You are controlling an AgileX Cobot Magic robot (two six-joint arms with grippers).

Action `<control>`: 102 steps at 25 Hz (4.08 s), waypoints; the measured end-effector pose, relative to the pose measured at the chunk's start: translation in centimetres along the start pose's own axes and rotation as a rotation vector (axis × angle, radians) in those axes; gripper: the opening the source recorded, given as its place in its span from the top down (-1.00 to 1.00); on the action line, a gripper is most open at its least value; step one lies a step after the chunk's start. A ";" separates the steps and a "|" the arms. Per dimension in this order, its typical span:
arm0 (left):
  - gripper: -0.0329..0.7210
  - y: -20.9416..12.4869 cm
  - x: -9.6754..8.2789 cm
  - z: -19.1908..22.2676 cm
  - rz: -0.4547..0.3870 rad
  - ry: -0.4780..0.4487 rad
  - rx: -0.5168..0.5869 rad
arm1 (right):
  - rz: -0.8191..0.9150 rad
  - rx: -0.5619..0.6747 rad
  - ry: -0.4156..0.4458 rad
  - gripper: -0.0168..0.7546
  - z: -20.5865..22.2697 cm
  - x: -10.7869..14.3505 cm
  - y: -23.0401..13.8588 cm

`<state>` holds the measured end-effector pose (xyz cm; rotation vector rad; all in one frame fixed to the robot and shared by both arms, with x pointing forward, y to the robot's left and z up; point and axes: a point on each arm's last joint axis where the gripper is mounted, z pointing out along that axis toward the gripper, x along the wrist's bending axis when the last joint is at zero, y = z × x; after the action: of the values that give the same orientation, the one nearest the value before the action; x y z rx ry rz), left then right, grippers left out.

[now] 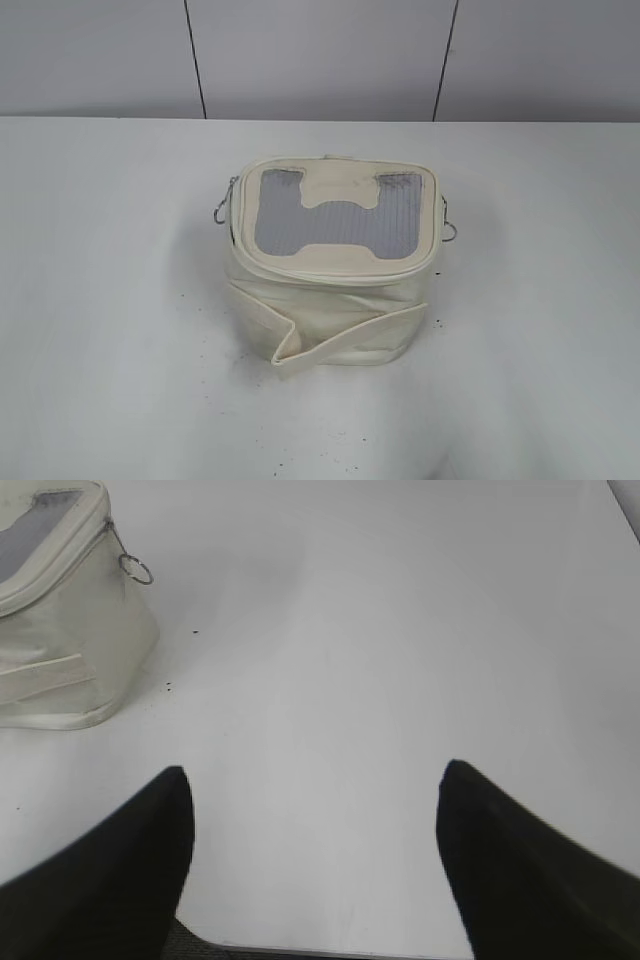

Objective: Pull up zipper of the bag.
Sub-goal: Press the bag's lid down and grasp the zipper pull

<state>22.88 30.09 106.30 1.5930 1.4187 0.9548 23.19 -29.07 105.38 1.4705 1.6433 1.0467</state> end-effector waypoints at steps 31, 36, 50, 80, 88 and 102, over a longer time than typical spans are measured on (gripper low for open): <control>0.21 0.0 0.0 0.0 0.000 0.000 0.000 | 0.000 0.000 0.000 -0.56 0.0 0.0 0.0; 0.21 0.0 0.0 0.0 0.000 0.000 0.000 | 0.000 0.000 0.000 -0.56 0.0 0.0 0.0; 0.21 0.0 0.0 0.0 0.000 0.000 -0.001 | 0.000 0.000 0.000 -0.56 0.0 0.0 0.0; 0.03 9.7 -4.3 20.7 -0.011 -0.623 0.459 | -0.349 0.346 0.428 -0.56 14.8 5.0 14.0; 0.03 10.9 -6.8 25.1 0.083 -0.754 0.532 | -0.475 0.402 0.577 -0.56 23.1 8.0 18.9; -0.07 9.8 -8.6 31.9 0.204 -0.779 0.670 | -0.645 0.510 0.811 -0.42 34.6 16.8 19.7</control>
<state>55.05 18.55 101.80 2.2791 1.0498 -0.1278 60.59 -7.56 108.20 0.6453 2.8679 0.9156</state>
